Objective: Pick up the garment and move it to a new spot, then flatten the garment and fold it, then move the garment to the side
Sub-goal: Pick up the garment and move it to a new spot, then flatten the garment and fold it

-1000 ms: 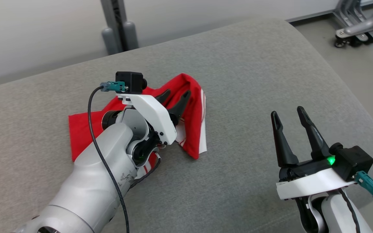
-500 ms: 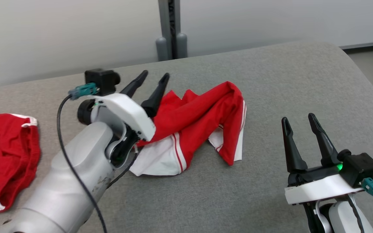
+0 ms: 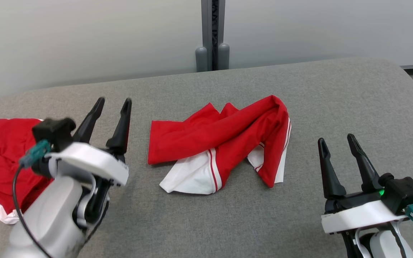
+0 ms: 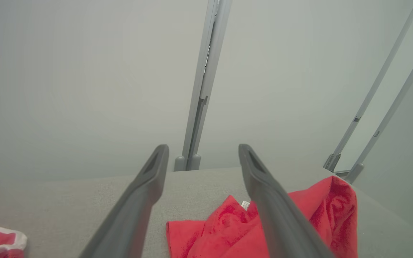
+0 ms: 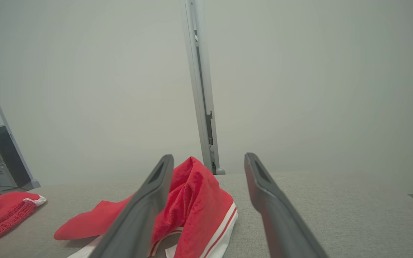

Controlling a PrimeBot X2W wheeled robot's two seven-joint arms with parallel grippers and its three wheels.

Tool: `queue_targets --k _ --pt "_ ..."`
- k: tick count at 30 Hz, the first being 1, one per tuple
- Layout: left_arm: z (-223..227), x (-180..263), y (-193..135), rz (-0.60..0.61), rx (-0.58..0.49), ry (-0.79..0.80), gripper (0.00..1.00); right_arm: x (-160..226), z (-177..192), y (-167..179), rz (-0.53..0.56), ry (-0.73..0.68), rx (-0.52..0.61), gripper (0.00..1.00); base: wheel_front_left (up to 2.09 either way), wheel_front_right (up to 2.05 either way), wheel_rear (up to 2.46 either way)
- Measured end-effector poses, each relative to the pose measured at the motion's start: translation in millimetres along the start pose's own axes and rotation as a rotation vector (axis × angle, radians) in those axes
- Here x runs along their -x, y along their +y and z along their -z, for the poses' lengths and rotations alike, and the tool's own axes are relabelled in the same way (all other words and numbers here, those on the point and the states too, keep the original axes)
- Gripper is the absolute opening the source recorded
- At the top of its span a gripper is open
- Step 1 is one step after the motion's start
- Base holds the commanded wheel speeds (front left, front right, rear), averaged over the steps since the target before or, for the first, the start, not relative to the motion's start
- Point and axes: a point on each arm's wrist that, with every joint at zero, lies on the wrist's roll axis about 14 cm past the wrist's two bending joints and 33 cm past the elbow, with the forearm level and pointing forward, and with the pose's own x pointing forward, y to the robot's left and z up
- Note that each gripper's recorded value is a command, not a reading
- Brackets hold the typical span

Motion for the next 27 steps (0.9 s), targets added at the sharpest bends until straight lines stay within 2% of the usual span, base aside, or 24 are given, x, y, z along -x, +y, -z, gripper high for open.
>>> queue_targets --k 12,20,27 --pt "-8.5 67.2 22.2 -0.183 -0.04 -0.126 1.0 12.4 4.2 -7.7 0.029 0.017 0.003 1.0 0.0 0.0 0.0" --pt "4.1 94.4 23.3 -0.232 -0.033 -0.13 1.0 20.9 8.1 -7.1 0.037 0.031 -0.007 1.0 0.0 0.0 0.0" --pt "5.7 99.6 20.3 -0.237 -0.037 -0.143 1.0 25.4 7.6 -8.0 0.045 0.031 -0.011 1.0 0.0 0.0 0.0"
